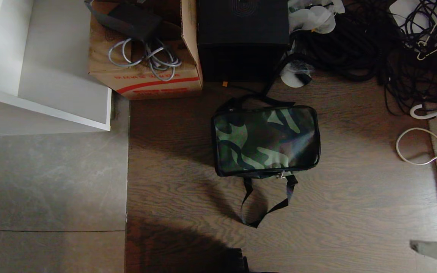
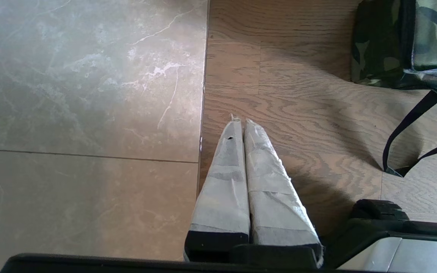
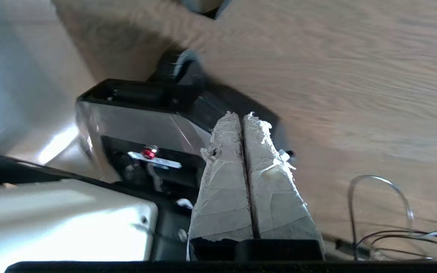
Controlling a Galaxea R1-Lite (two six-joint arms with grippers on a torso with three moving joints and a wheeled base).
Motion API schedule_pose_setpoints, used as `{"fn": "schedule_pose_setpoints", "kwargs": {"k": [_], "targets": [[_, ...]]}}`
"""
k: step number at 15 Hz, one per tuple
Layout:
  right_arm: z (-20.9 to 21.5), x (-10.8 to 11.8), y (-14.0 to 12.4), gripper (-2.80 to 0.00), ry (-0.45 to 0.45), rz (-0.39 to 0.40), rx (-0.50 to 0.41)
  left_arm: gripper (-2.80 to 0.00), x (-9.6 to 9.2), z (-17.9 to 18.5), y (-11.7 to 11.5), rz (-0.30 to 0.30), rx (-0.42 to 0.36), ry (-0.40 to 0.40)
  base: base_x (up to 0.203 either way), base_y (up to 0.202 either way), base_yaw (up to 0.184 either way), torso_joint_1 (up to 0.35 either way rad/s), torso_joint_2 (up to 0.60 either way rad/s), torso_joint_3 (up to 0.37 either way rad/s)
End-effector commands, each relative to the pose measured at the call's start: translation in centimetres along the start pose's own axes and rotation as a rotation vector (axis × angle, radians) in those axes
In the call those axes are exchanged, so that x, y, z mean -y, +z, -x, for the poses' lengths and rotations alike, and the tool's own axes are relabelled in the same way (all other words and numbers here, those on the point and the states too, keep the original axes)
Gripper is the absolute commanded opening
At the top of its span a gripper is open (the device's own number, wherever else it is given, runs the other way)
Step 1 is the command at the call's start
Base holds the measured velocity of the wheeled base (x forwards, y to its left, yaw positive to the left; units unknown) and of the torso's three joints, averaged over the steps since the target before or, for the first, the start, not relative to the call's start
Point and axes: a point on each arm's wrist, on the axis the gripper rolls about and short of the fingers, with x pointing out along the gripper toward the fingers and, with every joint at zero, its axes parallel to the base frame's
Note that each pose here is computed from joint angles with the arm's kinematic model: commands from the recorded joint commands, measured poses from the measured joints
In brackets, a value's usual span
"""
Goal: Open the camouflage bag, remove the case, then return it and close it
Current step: Open the top of the storage box
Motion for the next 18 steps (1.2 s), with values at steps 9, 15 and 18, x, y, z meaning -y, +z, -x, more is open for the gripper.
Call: {"fn": "schedule_pose_setpoints", "kwargs": {"k": [9,15,18], "targets": [[-21.4,-1.2,5.0,-2.8,0.258,0.016,0.04,-2.8,0.0,-0.1,-0.2,0.0,-0.008,0.001,0.0,0.0,0.0,0.0,0.0,0.0],[-23.5,-2.1,4.7,0.0,0.216,0.029,-0.038,-2.8,0.0,-0.1,-0.2,-0.001,-0.008,0.001,0.0,0.0,0.0,0.0,0.0,0.0],[-23.3,-2.5,5.3,0.0,0.186,0.037,-0.049,-2.8,0.0,-0.1,-0.2,0.0,-0.008,0.001,0.0,0.0,0.0,0.0,0.0,0.0]]}}
